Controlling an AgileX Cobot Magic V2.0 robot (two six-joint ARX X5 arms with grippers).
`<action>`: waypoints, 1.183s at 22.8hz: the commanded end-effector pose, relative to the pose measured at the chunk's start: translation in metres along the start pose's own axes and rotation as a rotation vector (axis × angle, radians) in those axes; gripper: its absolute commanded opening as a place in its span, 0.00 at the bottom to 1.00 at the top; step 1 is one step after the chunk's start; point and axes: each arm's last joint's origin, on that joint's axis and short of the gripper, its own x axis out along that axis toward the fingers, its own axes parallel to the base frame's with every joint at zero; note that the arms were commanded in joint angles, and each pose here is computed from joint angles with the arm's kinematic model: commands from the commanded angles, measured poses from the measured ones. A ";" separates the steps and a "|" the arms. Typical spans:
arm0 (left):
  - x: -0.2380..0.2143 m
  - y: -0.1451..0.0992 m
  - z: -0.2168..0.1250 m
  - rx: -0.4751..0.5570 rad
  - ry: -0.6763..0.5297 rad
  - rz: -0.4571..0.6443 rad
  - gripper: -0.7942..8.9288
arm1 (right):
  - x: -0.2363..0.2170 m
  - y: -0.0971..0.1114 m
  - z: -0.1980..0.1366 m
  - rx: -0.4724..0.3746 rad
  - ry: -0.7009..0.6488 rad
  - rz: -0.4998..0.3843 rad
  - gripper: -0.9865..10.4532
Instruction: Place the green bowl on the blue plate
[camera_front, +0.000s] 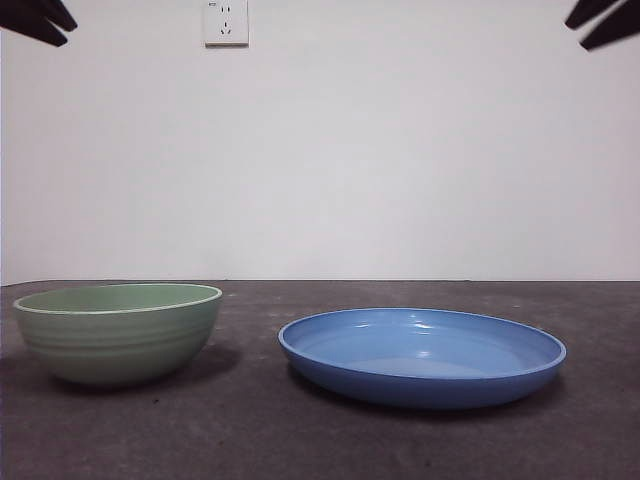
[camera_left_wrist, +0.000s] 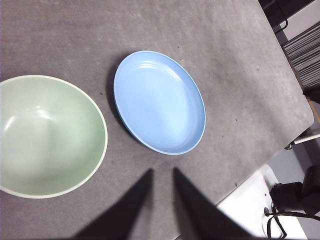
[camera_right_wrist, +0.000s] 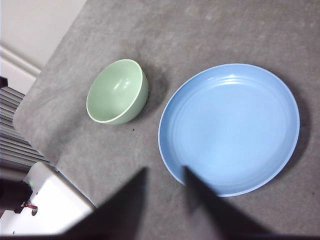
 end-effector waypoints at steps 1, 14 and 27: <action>-0.002 -0.004 0.005 0.043 -0.018 -0.011 0.39 | -0.001 0.002 0.003 -0.022 -0.002 0.004 0.47; 0.001 0.003 0.007 0.027 -0.036 0.154 0.74 | -0.001 0.002 0.001 -0.012 0.012 0.002 0.58; 0.047 0.041 0.017 -0.068 0.122 0.411 0.72 | -0.001 0.002 0.001 -0.013 0.012 0.004 0.57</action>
